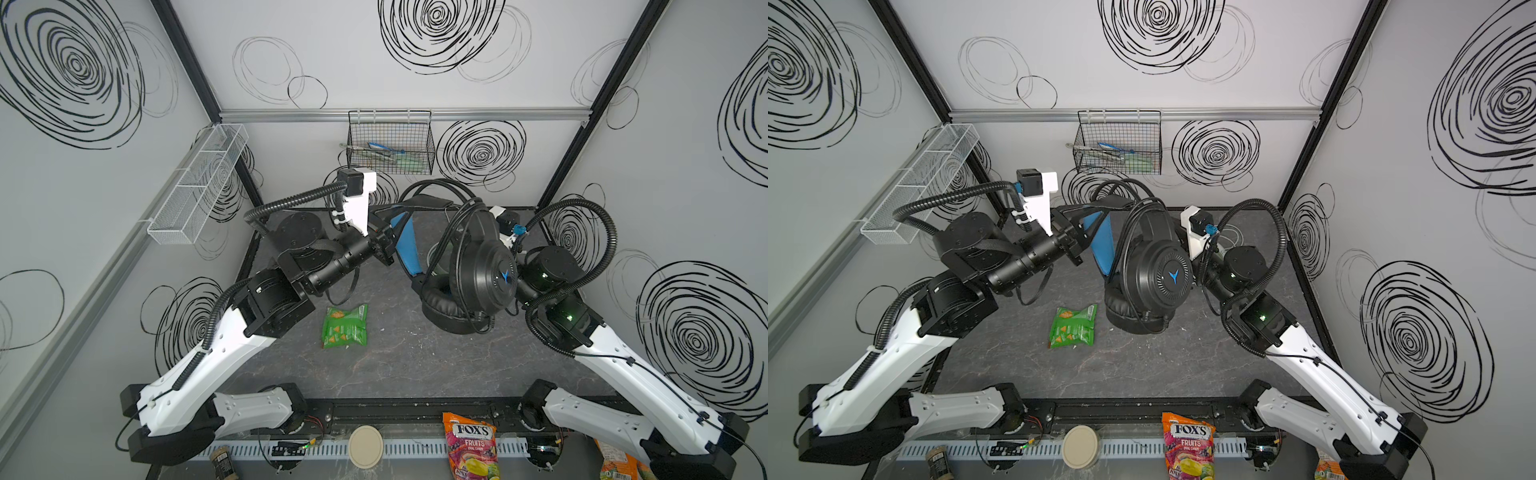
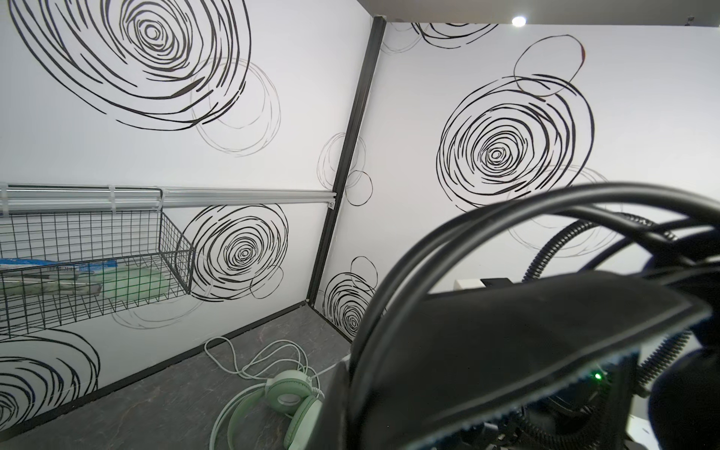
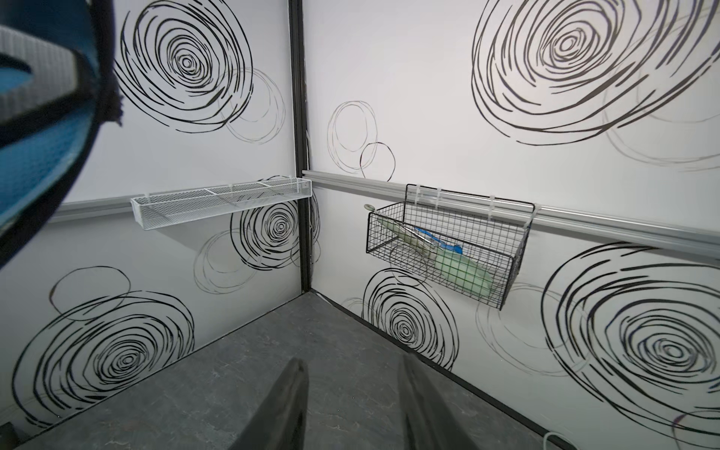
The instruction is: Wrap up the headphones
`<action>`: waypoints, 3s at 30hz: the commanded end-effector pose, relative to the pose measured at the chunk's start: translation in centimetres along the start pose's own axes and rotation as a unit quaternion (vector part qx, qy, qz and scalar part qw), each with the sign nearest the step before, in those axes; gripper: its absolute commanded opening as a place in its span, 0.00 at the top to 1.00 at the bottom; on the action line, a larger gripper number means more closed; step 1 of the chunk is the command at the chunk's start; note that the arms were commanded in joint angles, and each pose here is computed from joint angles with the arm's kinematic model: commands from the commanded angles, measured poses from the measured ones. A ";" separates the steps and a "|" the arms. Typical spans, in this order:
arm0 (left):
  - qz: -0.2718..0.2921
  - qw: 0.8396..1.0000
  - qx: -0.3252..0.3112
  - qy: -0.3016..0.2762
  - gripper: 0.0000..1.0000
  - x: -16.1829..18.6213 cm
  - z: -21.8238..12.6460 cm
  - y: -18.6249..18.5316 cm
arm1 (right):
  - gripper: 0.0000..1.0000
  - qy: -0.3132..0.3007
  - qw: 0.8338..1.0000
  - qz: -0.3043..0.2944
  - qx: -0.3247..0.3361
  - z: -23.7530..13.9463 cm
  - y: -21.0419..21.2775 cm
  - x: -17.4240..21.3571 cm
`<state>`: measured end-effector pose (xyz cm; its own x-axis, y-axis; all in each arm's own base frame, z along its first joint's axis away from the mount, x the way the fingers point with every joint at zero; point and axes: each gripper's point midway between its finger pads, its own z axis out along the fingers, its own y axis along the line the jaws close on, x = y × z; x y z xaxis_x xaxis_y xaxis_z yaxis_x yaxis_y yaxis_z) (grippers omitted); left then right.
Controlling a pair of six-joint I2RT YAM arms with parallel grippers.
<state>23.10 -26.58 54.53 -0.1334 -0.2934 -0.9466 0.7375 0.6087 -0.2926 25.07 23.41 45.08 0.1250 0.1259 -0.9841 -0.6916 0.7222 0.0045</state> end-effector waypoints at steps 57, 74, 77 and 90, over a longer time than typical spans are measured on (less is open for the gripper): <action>-0.049 0.995 -0.034 -0.079 1.00 -4.2 -0.8 0.7 | 0.45 0.067 0.983 0.147 -0.090 -4.6 4.8 5.0; -0.061 0.993 -0.027 -0.098 1.00 -5.7 -1.6 0.4 | 0.43 0.108 0.977 0.159 -0.091 -5.6 5.1 9.1; -0.061 0.993 -0.028 -0.098 1.00 -5.7 -1.5 0.4 | 0.44 0.116 0.976 0.161 -0.092 -6.0 5.3 9.6; -0.065 0.992 -0.030 -0.105 1.00 -6.2 -1.5 0.5 | 0.53 0.135 0.973 0.167 -0.079 -6.9 5.1 11.7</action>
<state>24.90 -25.61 53.96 -0.1676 -0.3313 -0.9285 0.6416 0.6784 -0.3579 18.18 24.03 32.84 -0.2866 0.1310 -0.9490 -0.7766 0.5483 0.3103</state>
